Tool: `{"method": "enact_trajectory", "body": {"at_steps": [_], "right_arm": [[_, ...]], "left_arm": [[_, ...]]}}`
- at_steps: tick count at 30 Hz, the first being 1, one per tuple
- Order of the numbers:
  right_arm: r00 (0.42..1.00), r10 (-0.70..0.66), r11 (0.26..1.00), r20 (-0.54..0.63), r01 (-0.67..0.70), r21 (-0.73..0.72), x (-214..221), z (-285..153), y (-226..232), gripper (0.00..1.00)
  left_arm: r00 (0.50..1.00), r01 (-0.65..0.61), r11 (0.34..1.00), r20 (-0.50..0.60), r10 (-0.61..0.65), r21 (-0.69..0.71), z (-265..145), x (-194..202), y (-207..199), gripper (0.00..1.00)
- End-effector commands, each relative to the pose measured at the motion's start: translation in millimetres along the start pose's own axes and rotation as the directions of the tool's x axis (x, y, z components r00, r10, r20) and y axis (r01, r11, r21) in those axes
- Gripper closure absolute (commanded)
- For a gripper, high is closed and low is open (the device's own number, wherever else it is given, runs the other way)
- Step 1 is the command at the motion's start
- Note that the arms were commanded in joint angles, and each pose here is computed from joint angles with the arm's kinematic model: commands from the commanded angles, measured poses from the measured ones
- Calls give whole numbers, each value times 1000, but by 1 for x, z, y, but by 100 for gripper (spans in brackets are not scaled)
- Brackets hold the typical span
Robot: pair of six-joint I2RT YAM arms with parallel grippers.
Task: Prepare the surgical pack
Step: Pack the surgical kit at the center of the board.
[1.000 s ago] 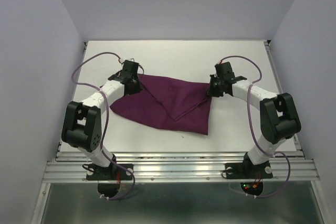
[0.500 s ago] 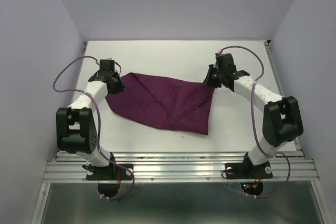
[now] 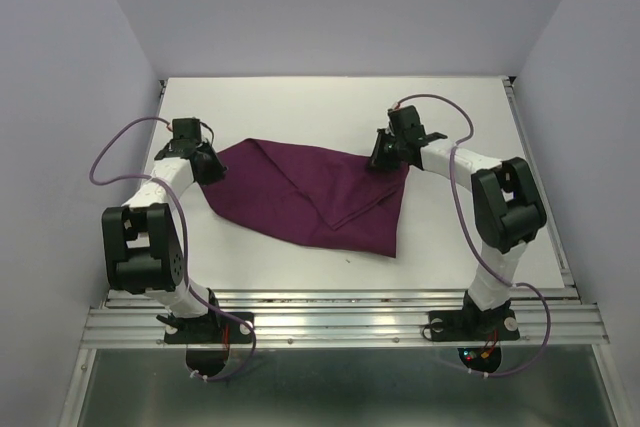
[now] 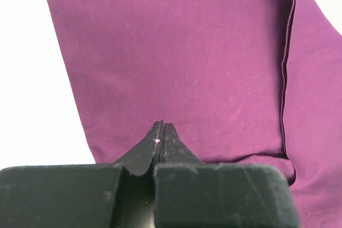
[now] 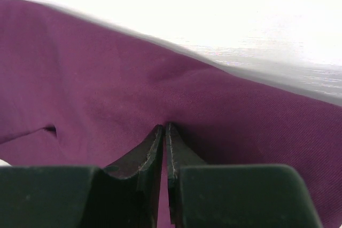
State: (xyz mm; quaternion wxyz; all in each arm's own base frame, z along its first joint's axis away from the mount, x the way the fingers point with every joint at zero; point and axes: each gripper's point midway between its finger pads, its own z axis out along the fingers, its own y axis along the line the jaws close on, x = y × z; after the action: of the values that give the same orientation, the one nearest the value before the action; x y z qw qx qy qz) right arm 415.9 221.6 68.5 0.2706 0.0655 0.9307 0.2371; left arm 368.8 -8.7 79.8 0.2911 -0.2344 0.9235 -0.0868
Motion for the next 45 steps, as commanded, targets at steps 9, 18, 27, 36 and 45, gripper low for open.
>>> {"method": "enact_trajectory", "body": {"at_steps": [9, 18, 27, 36, 45], "right_arm": [[974, -44, 996, 222, 60, -67, -62, -76, 45, 87], [969, -49, 997, 243, 61, -44, -54, -100, 38, 83], [975, -39, 998, 221, 48, -38, -37, -102, 29, 83], [972, -62, 994, 226, 39, 106, -24, -105, -6, 82], [963, 26, 974, 267, -84, 211, -24, -128, -71, 78]], "left_arm": [[999, 33, 999, 4, -33, -9, 14, -22, 4, 74], [999, 46, 990, 6, -45, -130, 28, -46, 43, 53], [999, 6, 966, -29, -14, -260, 47, -54, 72, 48], [993, -15, 961, -120, -19, -278, 68, -28, 85, 44], [995, -3, 986, -101, -14, -165, 60, -37, 62, 100]]}}
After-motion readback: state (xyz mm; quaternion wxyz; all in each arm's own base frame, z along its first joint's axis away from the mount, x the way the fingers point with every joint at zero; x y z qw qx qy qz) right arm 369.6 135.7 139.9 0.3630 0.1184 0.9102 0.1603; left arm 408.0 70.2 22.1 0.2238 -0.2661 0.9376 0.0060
